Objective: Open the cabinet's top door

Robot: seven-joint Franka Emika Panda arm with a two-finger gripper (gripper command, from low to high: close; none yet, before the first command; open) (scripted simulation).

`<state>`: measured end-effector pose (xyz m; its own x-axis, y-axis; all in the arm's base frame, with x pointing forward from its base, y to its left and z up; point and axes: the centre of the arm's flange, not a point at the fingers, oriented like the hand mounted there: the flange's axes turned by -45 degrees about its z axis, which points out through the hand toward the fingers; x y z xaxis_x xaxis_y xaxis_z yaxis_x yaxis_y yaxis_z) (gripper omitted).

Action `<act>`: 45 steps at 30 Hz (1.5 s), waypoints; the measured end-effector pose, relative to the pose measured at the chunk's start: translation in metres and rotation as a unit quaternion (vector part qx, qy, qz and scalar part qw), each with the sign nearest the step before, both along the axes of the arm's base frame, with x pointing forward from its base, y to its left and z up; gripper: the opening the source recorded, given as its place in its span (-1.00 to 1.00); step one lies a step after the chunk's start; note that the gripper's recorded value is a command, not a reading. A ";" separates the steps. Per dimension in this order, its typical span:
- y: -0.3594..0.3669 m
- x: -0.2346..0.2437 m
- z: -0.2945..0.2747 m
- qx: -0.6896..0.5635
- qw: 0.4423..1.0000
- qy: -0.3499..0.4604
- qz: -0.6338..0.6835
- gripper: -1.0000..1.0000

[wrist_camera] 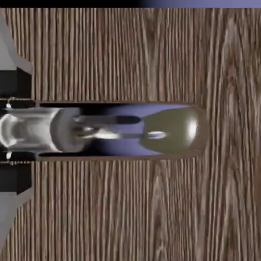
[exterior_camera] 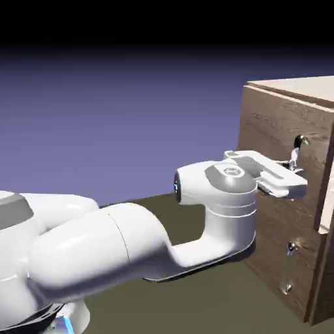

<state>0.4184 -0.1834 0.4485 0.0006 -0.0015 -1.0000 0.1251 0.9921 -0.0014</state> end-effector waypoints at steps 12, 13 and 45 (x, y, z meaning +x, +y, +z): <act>0.034 -0.045 0.000 0.001 0.997 0.000 -0.083 -1.00; 0.038 -0.049 0.000 0.001 0.996 0.000 -0.090 -1.00; 0.180 -0.140 0.000 0.001 0.942 0.000 -0.335 -1.00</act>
<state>0.2779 -0.0037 0.4487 -0.0004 0.0001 -1.0000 0.7232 0.6906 -0.0002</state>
